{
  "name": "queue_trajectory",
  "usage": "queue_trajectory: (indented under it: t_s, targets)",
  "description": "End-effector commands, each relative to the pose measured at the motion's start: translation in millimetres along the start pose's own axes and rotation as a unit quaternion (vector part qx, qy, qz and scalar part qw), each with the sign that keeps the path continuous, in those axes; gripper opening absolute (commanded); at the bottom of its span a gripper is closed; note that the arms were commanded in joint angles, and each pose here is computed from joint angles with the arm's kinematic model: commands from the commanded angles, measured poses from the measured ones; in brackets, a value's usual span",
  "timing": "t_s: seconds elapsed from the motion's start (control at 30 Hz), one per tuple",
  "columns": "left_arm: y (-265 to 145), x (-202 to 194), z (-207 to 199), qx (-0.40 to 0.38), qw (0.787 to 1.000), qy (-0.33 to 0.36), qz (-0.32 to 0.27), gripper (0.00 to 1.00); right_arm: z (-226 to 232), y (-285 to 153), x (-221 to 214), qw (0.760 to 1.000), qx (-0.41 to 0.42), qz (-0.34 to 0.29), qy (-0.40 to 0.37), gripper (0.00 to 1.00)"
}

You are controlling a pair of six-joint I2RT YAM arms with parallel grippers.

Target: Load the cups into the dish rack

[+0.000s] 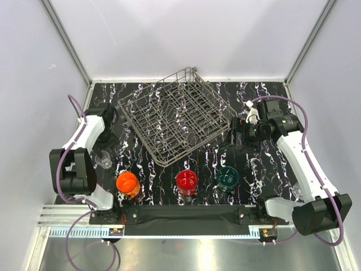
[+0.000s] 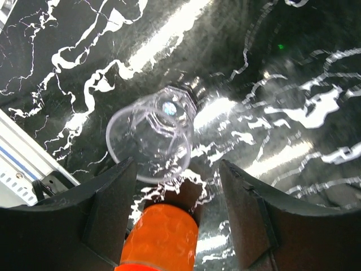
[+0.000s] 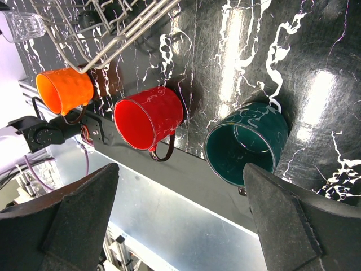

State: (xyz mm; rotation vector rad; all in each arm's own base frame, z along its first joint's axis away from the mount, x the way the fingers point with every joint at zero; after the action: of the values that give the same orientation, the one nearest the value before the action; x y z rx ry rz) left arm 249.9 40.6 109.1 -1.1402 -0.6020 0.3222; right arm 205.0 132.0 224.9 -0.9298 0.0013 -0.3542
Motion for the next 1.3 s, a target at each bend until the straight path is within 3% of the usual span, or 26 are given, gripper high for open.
queue_trajectory:
  t_s: [0.0,0.27,0.47,0.63,0.93,1.17,1.27]
  targets:
    - [14.0,9.9,3.4,0.018,1.0,-0.009,-0.013,0.65,8.8,-3.1,7.2,1.0,0.012,-0.013,-0.026,1.0]
    - [38.3,12.8,-3.1,0.018,1.0,-0.009,0.005,0.56,9.6,-3.2,9.5,1.0,0.009,-0.012,-0.028,1.0]
    - [44.8,9.0,-3.6,0.011,1.0,-0.015,0.016,0.32,10.2,-2.0,10.7,1.0,0.009,-0.009,-0.026,1.0]
    - [34.7,8.5,-4.8,-0.006,1.0,-0.024,0.018,0.01,14.5,-1.0,13.8,1.0,0.014,-0.005,-0.026,1.0]
    - [-37.3,22.4,-16.6,-0.138,0.988,-0.073,-0.016,0.0,35.0,3.9,21.9,0.999,0.03,0.012,-0.04,1.0]
    - [-129.2,35.9,-30.0,-0.312,0.943,-0.081,-0.084,0.0,64.0,6.5,29.1,0.997,0.053,0.026,-0.058,1.0]
    - [-168.2,36.6,-41.5,-0.391,0.912,-0.067,-0.107,0.0,78.9,7.5,31.6,0.995,0.071,0.032,-0.055,1.0]
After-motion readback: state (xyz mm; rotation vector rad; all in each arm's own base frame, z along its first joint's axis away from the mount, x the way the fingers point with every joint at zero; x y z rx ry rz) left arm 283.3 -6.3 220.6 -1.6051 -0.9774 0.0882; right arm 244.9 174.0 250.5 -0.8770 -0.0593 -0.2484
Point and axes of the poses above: each gripper's point midway between its finger pads, its own y axis out along the fingers, its own z axis along the line the jaws close on, x = y × z, the point moved 2 cm from there along -y, back along the fingers, and after that the axes turned 13 degrees about y, right-handed, at the moved point
